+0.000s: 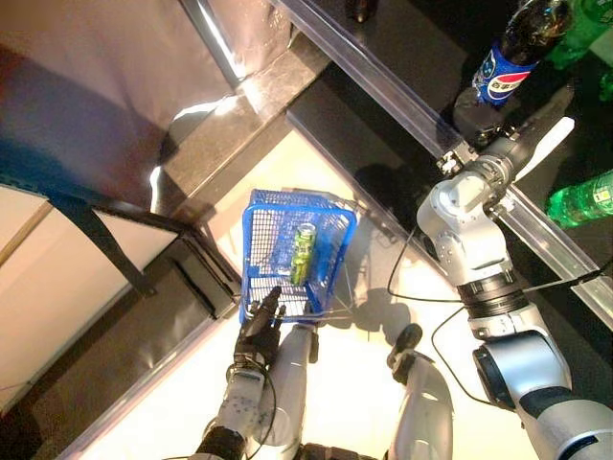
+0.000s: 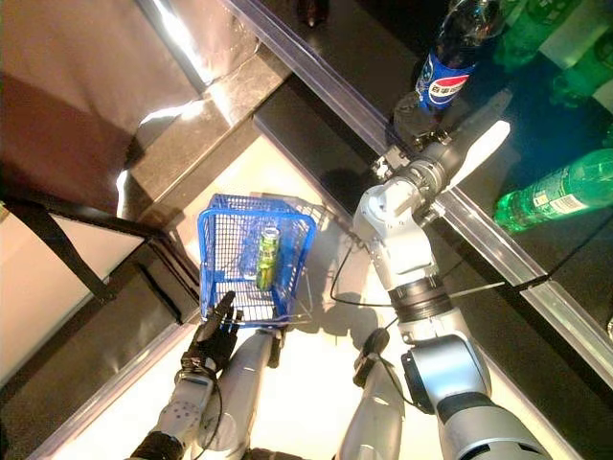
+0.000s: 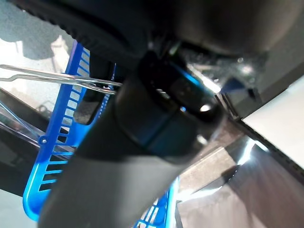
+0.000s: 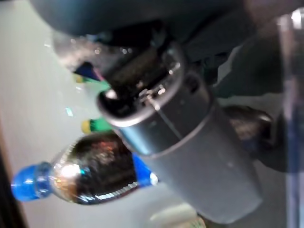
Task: Pick up the drink and place into the basket.
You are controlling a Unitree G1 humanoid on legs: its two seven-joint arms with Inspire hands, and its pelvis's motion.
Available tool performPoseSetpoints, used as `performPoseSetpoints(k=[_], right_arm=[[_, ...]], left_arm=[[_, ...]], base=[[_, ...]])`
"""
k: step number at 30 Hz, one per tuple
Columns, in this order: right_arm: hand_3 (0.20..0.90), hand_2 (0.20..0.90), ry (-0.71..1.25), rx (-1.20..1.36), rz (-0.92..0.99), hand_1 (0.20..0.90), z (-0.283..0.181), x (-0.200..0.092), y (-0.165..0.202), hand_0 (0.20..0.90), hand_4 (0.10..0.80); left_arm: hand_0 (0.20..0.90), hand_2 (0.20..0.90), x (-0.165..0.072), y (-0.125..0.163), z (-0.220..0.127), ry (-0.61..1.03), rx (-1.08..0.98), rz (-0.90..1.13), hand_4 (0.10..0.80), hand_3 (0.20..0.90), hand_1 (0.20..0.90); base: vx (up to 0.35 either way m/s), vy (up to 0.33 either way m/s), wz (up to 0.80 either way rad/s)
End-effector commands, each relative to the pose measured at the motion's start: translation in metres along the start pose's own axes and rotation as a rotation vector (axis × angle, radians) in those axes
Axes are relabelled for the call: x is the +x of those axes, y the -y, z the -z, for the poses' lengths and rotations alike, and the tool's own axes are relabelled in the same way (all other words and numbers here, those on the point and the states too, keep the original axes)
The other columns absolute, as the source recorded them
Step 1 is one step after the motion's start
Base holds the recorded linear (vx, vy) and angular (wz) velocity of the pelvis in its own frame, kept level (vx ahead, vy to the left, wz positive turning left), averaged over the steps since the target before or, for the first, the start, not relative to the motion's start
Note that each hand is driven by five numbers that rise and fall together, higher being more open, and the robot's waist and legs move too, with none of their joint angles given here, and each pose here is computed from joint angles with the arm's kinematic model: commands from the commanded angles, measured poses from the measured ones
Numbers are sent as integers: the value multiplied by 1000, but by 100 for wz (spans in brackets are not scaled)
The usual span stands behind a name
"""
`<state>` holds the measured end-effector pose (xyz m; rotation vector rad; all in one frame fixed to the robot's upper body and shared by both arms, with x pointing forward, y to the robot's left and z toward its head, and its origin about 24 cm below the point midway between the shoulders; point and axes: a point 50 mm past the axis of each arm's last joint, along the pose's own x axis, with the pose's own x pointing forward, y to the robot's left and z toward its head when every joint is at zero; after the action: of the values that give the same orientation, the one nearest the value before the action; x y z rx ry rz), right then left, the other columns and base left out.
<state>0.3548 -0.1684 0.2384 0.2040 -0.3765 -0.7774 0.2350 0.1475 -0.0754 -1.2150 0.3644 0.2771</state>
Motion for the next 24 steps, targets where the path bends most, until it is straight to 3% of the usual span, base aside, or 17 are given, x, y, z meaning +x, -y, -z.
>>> performPoseSetpoints(k=[1, 11, 19, 21, 22, 24], right_arm=[[900, 900, 263, 187, -61, 900, -82, 16, -9, 900, 800], [900, 900, 306, 121, -127, 900, -95, 29, -15, 900, 800], [900, 900, 372, 68, -25, 900, -114, 48, -10, 900, 800], [617, 658, 381, 62, 0, 658, -119, 52, -9, 658, 517], [200, 300, 385, 59, 7, 300, -121, 54, -9, 300, 100], [200, 300, 384, 63, 20, 300, -125, 58, -6, 300, 100]], left_arm=[[300, 300, -28, -33, -7, -26, 44, -38, 100, 200, 300], [300, 300, -30, -38, -19, -12, 55, -54, 100, 200, 300], [300, 300, -31, -38, -30, -8, 74, -45, 100, 200, 300], [300, 300, -30, -37, -32, -6, 81, -42, 100, 200, 300], [300, 300, -31, -37, -34, -5, 82, -41, 100, 200, 300], [300, 300, -31, -37, -37, -2, 85, -37, 100, 200, 300]], base=[[0, 0, 0], [32, -9, 3], [10, -13, 3], [7, -34, 6], [-2, -26, 3], [0, 0, 0]])
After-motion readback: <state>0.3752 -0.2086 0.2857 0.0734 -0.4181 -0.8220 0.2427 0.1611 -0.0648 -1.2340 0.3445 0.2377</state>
